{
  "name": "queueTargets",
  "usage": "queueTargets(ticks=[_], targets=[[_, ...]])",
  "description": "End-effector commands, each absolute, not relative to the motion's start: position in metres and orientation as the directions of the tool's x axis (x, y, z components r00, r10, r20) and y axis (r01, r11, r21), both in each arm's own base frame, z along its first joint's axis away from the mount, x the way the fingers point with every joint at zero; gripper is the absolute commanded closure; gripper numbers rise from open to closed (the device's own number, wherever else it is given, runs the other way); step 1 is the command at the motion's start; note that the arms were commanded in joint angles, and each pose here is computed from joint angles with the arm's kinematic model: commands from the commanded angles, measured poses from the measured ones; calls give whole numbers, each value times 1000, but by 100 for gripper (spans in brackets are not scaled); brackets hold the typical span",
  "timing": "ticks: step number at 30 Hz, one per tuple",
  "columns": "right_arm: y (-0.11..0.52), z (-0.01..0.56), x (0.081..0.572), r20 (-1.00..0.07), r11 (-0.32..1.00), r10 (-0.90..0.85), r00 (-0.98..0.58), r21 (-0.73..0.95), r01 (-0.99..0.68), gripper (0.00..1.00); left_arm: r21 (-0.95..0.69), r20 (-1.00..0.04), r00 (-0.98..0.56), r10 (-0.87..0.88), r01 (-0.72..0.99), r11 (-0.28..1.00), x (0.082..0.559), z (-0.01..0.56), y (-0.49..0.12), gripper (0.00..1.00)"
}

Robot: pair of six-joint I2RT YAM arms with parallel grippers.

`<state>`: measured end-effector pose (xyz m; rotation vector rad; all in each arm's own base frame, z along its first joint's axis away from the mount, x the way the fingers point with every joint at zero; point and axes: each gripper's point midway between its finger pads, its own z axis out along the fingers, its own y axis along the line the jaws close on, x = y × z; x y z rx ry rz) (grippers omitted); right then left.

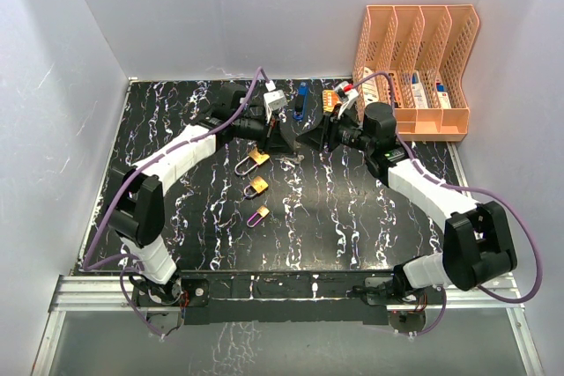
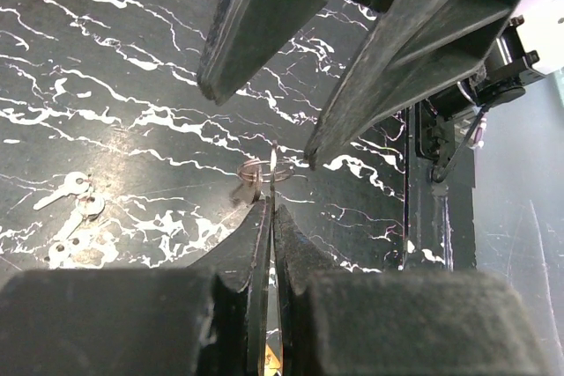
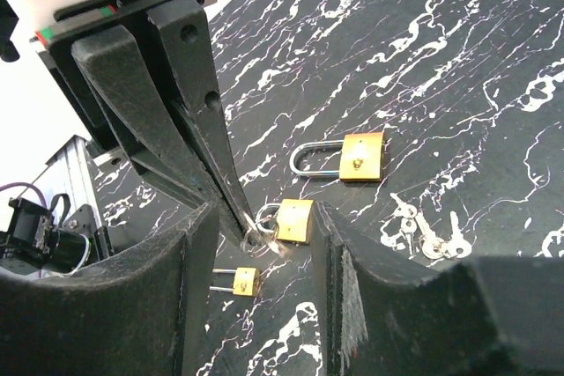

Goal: Unlock with the key

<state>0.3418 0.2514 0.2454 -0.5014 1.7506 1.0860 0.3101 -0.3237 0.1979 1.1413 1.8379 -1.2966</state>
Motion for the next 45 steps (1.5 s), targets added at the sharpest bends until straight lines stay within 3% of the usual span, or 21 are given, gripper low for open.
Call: queueTargets(ticks=[1, 21, 30, 36, 39, 42, 45], targets=[[258, 262, 343, -919, 470, 146, -367, 391, -792, 57, -405, -871, -406, 278, 912, 64, 305, 221, -330, 100], [265, 248, 337, -909, 432, 113, -400, 408, -804, 75, -416, -870, -409, 276, 909, 37, 306, 225, -333, 100], [264, 242, 337, -907, 439, 100, -410, 410, -799, 86, -410, -875, -401, 273, 912, 24, 304, 229, -333, 100], [264, 241, 337, -905, 441, 97, -415, 413, -797, 100, -403, -878, -394, 273, 915, 25, 304, 232, -333, 100], [263, 241, 338, -902, 448, 101, -419, 417, -790, 100, -399, -877, -402, 265, 914, 66, 309, 233, -333, 100], [260, 242, 341, -896, 475, 122, -426, 430, -768, 100, -388, -874, -410, 261, 912, 137, 317, 229, -330, 76], [255, 242, 347, -892, 521, 153, -426, 439, -732, 100, -378, -870, -423, 252, 902, 209, 324, 224, -323, 65]])
